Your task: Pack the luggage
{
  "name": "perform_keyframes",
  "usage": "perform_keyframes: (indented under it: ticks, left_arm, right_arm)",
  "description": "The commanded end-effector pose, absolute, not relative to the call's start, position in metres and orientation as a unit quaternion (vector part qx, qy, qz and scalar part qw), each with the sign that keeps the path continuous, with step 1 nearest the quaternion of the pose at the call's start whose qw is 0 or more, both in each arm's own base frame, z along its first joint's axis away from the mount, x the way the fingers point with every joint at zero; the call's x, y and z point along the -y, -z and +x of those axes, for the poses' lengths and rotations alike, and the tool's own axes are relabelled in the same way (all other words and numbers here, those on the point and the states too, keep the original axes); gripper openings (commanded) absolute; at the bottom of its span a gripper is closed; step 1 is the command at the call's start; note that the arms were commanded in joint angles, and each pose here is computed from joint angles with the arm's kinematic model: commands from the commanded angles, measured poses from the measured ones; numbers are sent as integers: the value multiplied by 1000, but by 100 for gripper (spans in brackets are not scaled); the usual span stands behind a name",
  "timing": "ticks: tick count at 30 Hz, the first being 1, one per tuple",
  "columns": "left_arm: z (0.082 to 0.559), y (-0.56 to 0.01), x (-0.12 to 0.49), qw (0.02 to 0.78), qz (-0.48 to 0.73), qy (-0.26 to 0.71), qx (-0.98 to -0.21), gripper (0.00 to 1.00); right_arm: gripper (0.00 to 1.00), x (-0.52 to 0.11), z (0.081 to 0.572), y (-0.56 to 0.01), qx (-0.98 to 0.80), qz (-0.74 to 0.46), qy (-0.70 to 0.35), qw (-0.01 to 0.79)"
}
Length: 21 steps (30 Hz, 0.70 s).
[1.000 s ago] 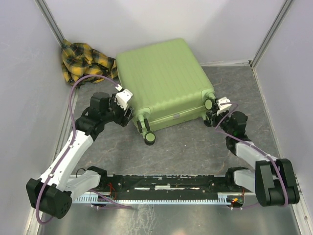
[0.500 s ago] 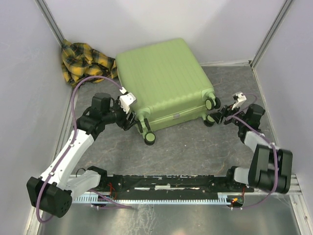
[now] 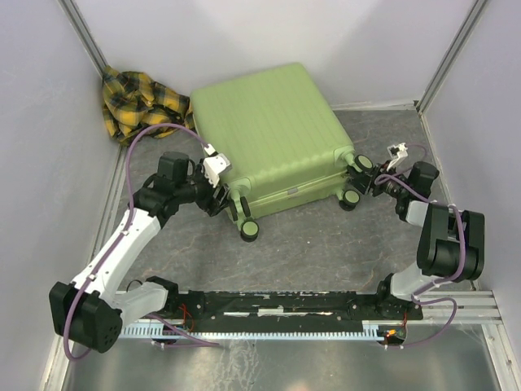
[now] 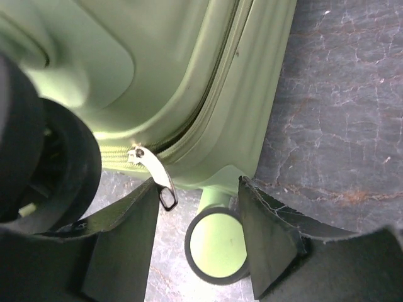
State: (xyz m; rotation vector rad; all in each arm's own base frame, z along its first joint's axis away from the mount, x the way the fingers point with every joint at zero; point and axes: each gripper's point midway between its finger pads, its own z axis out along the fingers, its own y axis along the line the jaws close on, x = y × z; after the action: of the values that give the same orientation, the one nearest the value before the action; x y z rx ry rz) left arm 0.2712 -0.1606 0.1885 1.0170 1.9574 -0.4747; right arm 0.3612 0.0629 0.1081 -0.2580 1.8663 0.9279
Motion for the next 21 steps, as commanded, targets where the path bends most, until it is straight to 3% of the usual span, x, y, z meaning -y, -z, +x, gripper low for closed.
perform_keyframes:
  ticks: [1, 6, 12, 14, 16, 21]
  left_arm:
    - [286, -211, 170, 468, 423, 189, -752, 75]
    - [290, -209, 169, 466, 420, 183, -757, 75]
    - [292, -207, 168, 466, 420, 178, -759, 75]
    - [293, -207, 167, 465, 420, 176, -759, 75]
    - [293, -207, 166, 467, 420, 172, -759, 75]
    - [289, -209, 163, 470, 422, 166, -757, 75]
  right_arm:
    - [62, -64, 384, -140, -740, -118, -394, 533]
    - [63, -72, 389, -143, -737, -117, -392, 538]
    - [39, -81, 382, -146, -727, -146, -411, 531]
    - [36, -85, 374, -144, -727, -162, -417, 520]
    - [40, -87, 364, -143, -732, -186, -415, 508]
    - [69, -75, 340, -139, -751, -216, -415, 465]
